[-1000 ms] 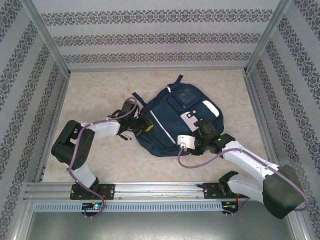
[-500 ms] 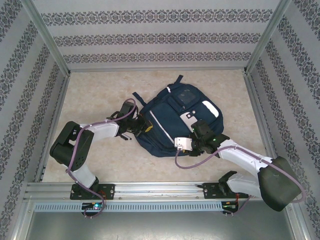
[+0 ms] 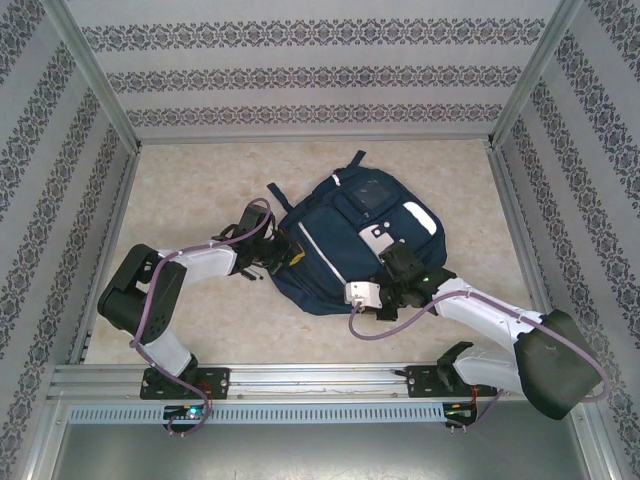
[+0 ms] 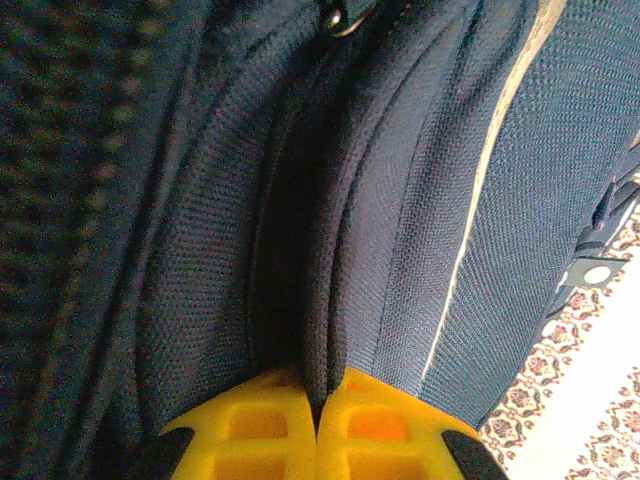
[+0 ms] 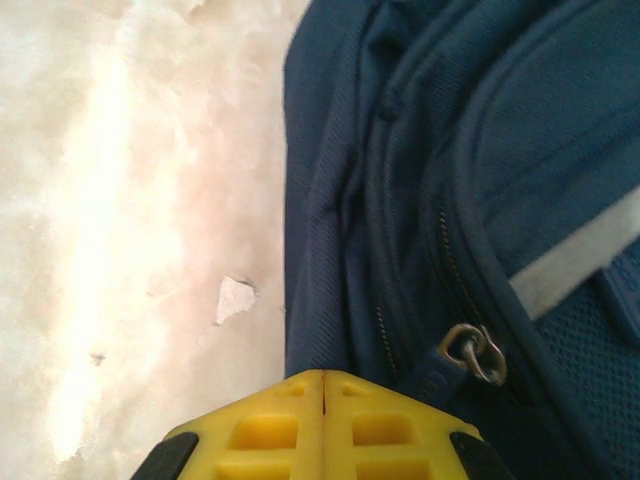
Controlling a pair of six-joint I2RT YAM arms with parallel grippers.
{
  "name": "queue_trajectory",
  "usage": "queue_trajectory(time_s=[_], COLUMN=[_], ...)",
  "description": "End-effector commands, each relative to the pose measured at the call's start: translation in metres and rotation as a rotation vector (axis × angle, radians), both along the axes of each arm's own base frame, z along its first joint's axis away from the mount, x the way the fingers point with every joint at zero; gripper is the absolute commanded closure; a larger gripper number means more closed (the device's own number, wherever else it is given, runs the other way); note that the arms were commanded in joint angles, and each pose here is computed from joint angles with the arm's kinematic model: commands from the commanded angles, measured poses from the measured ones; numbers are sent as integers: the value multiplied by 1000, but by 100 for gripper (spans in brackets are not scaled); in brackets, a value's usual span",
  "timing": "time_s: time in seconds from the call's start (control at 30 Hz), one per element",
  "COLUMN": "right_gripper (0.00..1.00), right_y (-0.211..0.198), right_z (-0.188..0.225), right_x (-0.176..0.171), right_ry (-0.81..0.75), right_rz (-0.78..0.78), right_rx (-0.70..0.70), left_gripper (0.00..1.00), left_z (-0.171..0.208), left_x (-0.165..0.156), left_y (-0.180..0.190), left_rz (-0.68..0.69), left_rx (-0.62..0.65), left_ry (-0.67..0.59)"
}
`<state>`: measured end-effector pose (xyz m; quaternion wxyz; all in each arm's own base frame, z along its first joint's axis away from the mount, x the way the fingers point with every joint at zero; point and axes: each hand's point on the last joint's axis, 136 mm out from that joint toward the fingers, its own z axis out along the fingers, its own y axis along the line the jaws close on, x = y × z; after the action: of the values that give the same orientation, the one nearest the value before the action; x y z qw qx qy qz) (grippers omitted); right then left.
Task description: Pack the student bag
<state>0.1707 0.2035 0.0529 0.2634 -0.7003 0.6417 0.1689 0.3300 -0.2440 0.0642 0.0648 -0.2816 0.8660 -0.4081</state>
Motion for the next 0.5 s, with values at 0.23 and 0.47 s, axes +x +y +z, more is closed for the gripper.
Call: queue_trajectory(time_s=[0.23,0.47], right_gripper=[55,55], right_y=[-13,-14], right_z=[7,-21], right_x=[36,32], right_ry=[-113,-3], right_rz=[-230,-243], right_rx=[-23,-81], left_gripper=[100,100], left_z=[-5,-7], left_x=[-5,-5], left_y=[10,9], left_rz=[25,32], left_rx=[11,2], left_ry=[30,33])
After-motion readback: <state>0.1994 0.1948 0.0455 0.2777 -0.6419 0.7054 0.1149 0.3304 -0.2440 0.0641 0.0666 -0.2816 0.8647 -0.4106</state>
